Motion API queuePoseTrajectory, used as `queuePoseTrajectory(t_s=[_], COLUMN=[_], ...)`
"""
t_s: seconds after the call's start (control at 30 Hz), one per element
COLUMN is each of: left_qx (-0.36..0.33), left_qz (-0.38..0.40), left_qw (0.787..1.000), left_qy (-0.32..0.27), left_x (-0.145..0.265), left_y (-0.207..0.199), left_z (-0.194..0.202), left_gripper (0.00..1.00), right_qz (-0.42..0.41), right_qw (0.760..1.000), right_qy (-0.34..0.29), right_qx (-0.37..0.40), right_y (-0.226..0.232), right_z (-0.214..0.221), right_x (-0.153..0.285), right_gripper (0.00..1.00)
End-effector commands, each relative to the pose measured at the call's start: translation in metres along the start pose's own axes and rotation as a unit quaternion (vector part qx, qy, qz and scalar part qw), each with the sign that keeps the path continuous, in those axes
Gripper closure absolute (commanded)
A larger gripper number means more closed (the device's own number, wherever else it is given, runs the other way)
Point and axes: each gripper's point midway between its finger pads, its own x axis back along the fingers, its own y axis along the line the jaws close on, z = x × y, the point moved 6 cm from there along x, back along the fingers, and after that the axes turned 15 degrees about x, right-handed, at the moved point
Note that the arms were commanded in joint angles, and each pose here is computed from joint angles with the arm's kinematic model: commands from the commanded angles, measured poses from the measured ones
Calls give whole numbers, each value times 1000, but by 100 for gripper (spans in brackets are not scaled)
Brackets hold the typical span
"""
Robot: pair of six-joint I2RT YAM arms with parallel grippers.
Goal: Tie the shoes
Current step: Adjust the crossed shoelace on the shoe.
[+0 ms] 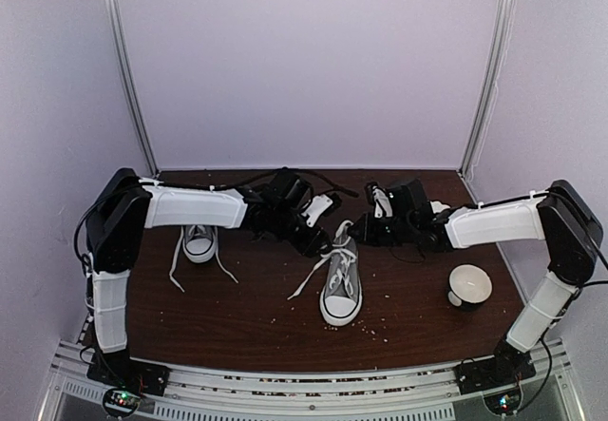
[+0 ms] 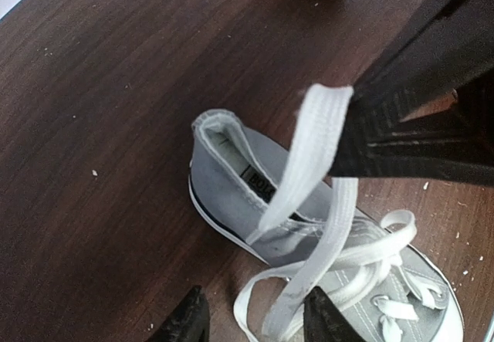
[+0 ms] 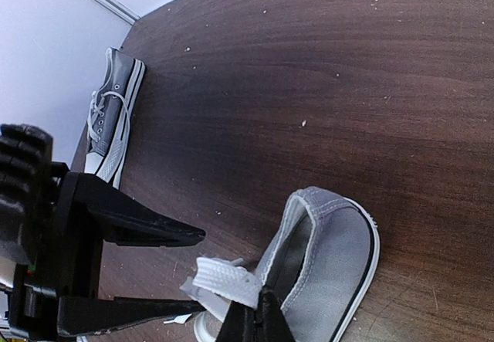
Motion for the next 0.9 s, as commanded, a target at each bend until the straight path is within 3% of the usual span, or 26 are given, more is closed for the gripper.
queuePoseTrajectory(t_s=[0.0, 0.3, 0.53, 0.87], left_qx=[3, -27, -30, -53], left_qz=[15, 47, 19, 49], left_qw=[1000, 998, 997, 994], left_qy=[-21, 13, 70, 76], left_x=[-6, -23, -42, -28], left_y=[-3, -7, 2, -7], left_z=[-14, -2, 4, 17], left_gripper=[58, 51, 60, 77], right_qz=[14, 12, -4, 5], right_qw=[1000, 1000, 999, 1000], right_qy=[-9, -17, -30, -23], right_qx=[-10, -2, 12, 6], right_y=[-6, -8, -2, -7], right_z=[0, -5, -13, -13], right_x=[5, 13, 22, 23], right_gripper=[100, 100, 100, 100])
